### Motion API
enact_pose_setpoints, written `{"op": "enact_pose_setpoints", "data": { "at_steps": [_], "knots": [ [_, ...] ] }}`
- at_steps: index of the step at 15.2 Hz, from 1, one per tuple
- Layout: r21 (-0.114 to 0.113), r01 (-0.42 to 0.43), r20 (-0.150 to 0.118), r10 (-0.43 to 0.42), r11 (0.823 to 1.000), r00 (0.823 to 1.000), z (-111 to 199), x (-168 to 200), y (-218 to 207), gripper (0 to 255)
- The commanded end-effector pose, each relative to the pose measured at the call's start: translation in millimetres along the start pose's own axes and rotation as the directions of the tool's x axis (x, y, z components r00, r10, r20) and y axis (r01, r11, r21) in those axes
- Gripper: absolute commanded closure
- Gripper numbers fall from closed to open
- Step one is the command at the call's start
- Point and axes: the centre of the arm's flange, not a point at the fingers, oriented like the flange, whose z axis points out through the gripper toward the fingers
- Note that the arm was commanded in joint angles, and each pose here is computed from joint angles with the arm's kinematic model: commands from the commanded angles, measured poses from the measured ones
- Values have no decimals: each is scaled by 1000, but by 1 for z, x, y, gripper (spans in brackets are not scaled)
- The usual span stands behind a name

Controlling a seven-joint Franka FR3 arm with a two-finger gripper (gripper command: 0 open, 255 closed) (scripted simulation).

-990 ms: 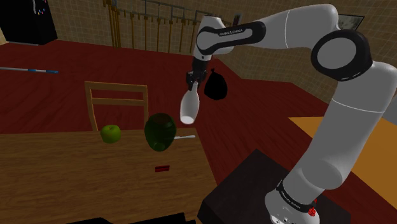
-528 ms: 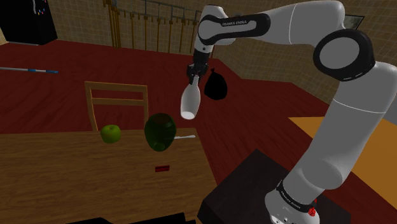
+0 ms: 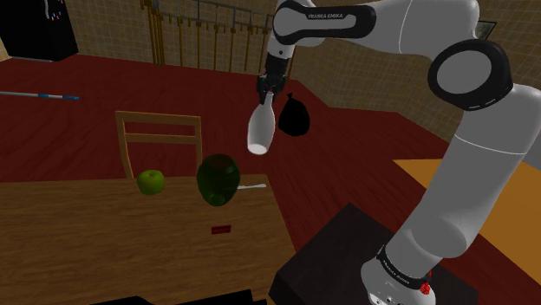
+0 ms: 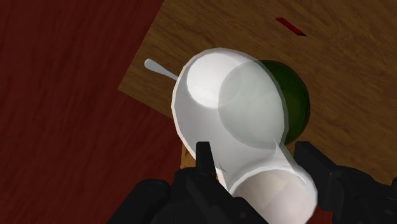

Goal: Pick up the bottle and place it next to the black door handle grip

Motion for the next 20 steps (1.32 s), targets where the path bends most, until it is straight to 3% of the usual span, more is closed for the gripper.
{"op": "enact_pose_setpoints", "data": {
  "at_steps": [1,3,20],
  "knots": [
    [0,0,0,0,1000,1000,-11,1,1,255],
    [0,0,0,0,1000,1000,-18,2,1,255],
    [0,0,0,0,1000,1000,-18,-45,-219,255]
  ]
}}
